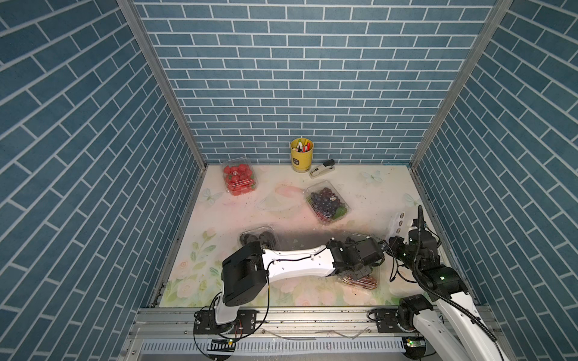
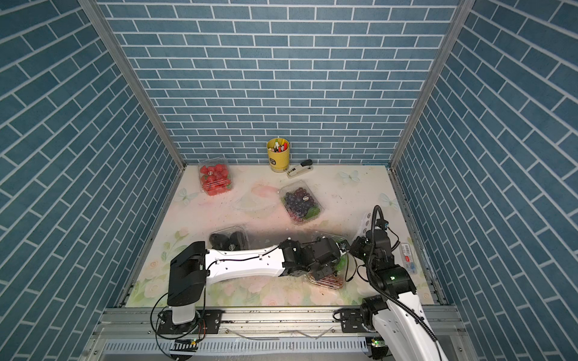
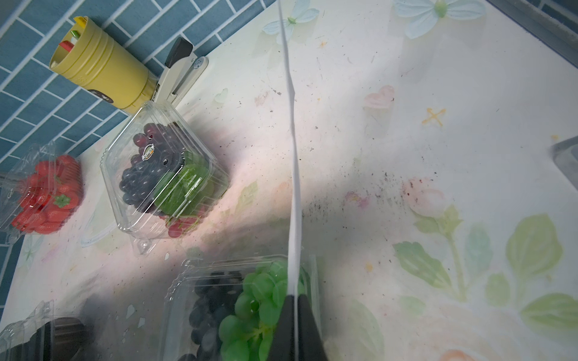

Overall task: Label fruit boxes
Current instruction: Stick the label on the fruit box.

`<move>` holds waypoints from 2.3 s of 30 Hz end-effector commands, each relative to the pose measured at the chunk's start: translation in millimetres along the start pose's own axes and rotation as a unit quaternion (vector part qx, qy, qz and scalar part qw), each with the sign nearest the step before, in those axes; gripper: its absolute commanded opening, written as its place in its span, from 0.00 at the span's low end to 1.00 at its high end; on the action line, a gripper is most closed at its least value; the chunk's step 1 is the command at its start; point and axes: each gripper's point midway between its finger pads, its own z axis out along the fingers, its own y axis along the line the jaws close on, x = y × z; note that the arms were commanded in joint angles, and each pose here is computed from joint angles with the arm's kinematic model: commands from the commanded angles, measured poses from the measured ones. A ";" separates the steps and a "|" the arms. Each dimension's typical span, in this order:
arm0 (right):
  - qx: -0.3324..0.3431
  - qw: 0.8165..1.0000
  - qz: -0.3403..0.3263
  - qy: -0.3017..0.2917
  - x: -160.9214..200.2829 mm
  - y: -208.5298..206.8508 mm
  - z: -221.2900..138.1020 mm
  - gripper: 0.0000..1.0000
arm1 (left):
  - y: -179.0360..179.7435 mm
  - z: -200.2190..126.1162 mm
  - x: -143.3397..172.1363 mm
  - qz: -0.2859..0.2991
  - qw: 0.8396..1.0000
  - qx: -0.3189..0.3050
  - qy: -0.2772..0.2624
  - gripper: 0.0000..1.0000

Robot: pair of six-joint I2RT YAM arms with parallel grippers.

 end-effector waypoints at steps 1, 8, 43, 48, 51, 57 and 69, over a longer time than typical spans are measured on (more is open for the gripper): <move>-0.007 1.000 0.012 0.001 1.8 1.8 2.8 0.00 | -8.8 7.3 3.2 0.005 1.000 0.019 0.012 0.00; 0.034 0.999 0.028 -0.008 0.5 -13.9 2.7 0.00 | -7.9 11.0 5.9 -0.008 0.999 0.034 0.016 0.00; 0.094 0.990 0.082 -0.067 -12.3 -43.5 -15.2 0.00 | -11.5 20.0 9.3 -0.068 0.987 0.134 0.050 0.29; 0.094 0.990 0.082 -0.067 -12.5 -43.2 -15.1 0.00 | -17.1 18.1 5.9 -0.073 0.984 0.157 0.050 0.35; 0.094 0.990 0.080 -0.069 -13.7 -42.9 -15.8 0.00 | -20.8 14.6 2.3 -0.078 0.980 0.176 0.045 0.36; 0.094 0.990 0.080 -0.071 -14.8 -43.0 -16.8 0.00 | -10.7 -1.1 -14.3 -0.104 0.978 0.183 0.005 0.29; 0.091 0.990 0.081 -0.068 -12.9 -42.7 -15.0 0.00 | 12.2 3.1 -15.9 -0.136 0.978 0.156 -0.010 0.00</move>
